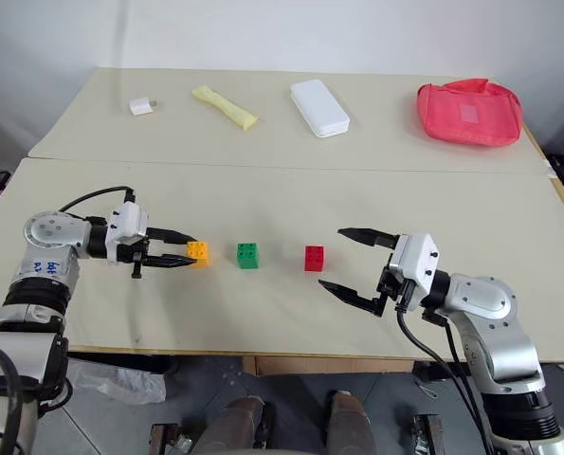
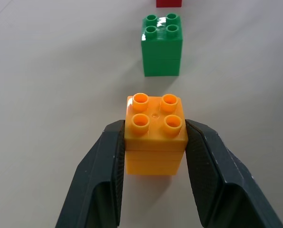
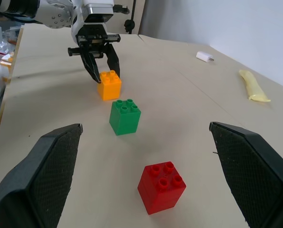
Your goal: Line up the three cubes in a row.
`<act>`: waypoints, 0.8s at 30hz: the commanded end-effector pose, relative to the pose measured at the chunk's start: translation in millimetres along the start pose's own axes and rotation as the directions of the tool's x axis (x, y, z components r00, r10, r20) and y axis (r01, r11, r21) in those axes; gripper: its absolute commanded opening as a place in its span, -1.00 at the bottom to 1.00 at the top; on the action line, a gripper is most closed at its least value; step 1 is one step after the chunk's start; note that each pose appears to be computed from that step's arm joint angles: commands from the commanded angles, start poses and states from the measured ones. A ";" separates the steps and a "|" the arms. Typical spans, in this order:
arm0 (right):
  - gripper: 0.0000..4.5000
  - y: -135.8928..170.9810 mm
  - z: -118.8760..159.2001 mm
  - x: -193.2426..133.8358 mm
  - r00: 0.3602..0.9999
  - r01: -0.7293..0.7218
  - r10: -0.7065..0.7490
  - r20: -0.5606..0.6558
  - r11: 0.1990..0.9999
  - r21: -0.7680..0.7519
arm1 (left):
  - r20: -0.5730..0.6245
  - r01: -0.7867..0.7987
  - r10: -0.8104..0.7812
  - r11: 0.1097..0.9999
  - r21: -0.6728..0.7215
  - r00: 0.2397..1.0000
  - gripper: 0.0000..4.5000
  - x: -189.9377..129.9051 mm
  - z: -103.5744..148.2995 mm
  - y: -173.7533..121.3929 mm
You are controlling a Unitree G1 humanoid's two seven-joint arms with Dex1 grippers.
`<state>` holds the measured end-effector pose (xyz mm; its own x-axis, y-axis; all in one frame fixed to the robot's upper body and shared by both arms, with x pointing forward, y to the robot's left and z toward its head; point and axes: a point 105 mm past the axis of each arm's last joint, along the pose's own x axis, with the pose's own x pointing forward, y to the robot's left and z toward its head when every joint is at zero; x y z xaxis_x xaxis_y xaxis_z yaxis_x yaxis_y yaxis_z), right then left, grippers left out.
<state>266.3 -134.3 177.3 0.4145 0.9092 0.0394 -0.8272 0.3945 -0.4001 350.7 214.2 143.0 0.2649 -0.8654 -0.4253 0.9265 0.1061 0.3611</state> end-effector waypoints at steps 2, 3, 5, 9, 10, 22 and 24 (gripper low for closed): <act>1.00 -2.6 11.6 -1.6 1.000 0.013 -0.012 0.026 0.999 -0.037 | -0.043 0.011 -0.012 0.999 -0.033 0.999 -0.35 -5.0 -7.9 -0.4; 1.00 -2.8 11.5 -1.7 1.000 0.013 -0.012 0.025 0.999 -0.038 | -0.050 0.013 -0.015 0.999 -0.038 0.999 -0.35 -5.8 -8.8 -0.4; 1.00 -3.0 11.4 -1.5 1.000 0.013 -0.012 0.025 0.999 -0.038 | -0.061 0.017 -0.020 0.998 -0.056 0.998 -0.35 -6.9 -10.6 -0.6; 1.00 -3.1 10.8 -0.4 1.000 0.010 -0.009 0.027 0.999 -0.035 | -0.069 0.017 -0.022 0.997 -0.079 0.997 0.11 -8.1 -11.0 0.6; 1.00 -3.1 10.5 -0.1 1.000 0.008 -0.007 0.028 0.999 -0.033 | -0.062 0.015 -0.020 0.997 -0.080 0.998 0.25 -8.3 -9.8 1.2; 1.00 -14.0 3.9 -0.4 0.994 -0.104 0.105 0.007 0.994 -0.045 | 0.024 -0.194 0.198 0.975 -0.109 0.980 0.98 -64.7 -1.0 0.5; 1.00 -19.5 6.4 -3.5 0.991 -0.135 0.136 0.000 0.990 -0.049 | 0.053 -0.243 0.253 0.958 -0.149 0.966 0.98 -79.1 4.7 -2.8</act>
<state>280.5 -140.4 178.3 0.3215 0.9464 -0.0317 -0.8684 0.2814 -0.4082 328.0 274.4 156.2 0.4365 -0.8325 -0.3411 0.8915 0.3491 0.2888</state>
